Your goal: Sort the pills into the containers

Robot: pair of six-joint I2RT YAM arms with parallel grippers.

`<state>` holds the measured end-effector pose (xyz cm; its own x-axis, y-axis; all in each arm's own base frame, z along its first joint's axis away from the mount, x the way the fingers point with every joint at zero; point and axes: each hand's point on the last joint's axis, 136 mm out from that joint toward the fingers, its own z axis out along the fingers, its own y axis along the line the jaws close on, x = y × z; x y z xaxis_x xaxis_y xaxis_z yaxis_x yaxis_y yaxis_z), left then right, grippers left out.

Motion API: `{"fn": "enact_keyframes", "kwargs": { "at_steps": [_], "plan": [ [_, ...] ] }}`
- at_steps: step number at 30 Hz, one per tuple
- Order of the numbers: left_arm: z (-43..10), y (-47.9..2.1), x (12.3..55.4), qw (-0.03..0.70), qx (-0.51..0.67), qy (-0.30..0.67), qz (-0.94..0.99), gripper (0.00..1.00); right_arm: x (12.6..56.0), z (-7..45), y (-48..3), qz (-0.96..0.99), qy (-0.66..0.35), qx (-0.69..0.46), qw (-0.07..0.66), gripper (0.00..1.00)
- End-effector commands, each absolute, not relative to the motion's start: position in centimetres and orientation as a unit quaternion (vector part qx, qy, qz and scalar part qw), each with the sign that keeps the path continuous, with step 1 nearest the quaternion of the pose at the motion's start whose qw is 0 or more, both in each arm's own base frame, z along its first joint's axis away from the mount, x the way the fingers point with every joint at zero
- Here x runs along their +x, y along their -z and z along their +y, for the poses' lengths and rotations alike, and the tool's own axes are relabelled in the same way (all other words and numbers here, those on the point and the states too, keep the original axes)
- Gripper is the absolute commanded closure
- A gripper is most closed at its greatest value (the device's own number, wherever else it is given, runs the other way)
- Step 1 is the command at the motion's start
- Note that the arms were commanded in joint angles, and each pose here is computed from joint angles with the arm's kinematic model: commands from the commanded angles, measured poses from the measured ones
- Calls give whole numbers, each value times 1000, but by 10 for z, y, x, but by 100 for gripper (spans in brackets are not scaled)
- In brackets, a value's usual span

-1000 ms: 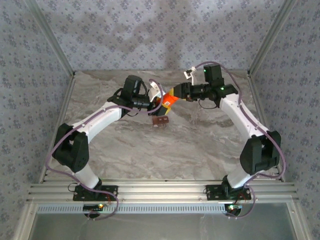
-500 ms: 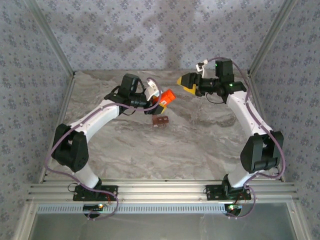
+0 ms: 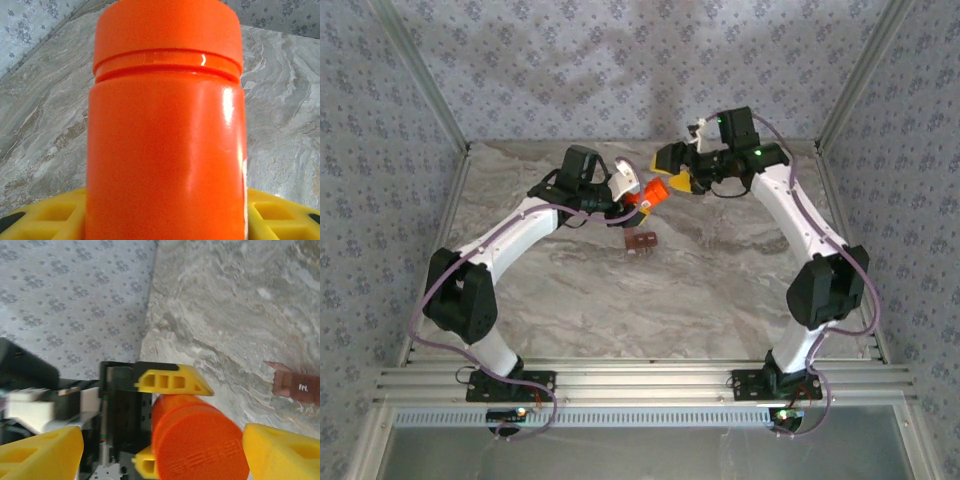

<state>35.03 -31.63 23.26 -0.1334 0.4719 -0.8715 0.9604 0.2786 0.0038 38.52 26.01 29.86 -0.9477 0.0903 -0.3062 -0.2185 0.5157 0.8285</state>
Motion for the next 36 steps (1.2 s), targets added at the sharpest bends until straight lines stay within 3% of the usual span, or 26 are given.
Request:
{"fn": "enact_keyframes", "kwargs": {
  "at_steps": [1,12,23,36],
  "plan": [
    [-313,-241,350,424,527,295,675,100,380,257,-287,870,-471,-42,138,15],
    [-315,-251,363,471,504,289,663,100,377,265,-291,846,-517,-51,121,19],
    [-314,-269,371,513,473,294,653,100,376,258,-282,855,-502,-49,117,19],
    [-315,-273,366,513,467,309,650,100,376,262,-286,852,-507,-58,115,22]
  ]
}}
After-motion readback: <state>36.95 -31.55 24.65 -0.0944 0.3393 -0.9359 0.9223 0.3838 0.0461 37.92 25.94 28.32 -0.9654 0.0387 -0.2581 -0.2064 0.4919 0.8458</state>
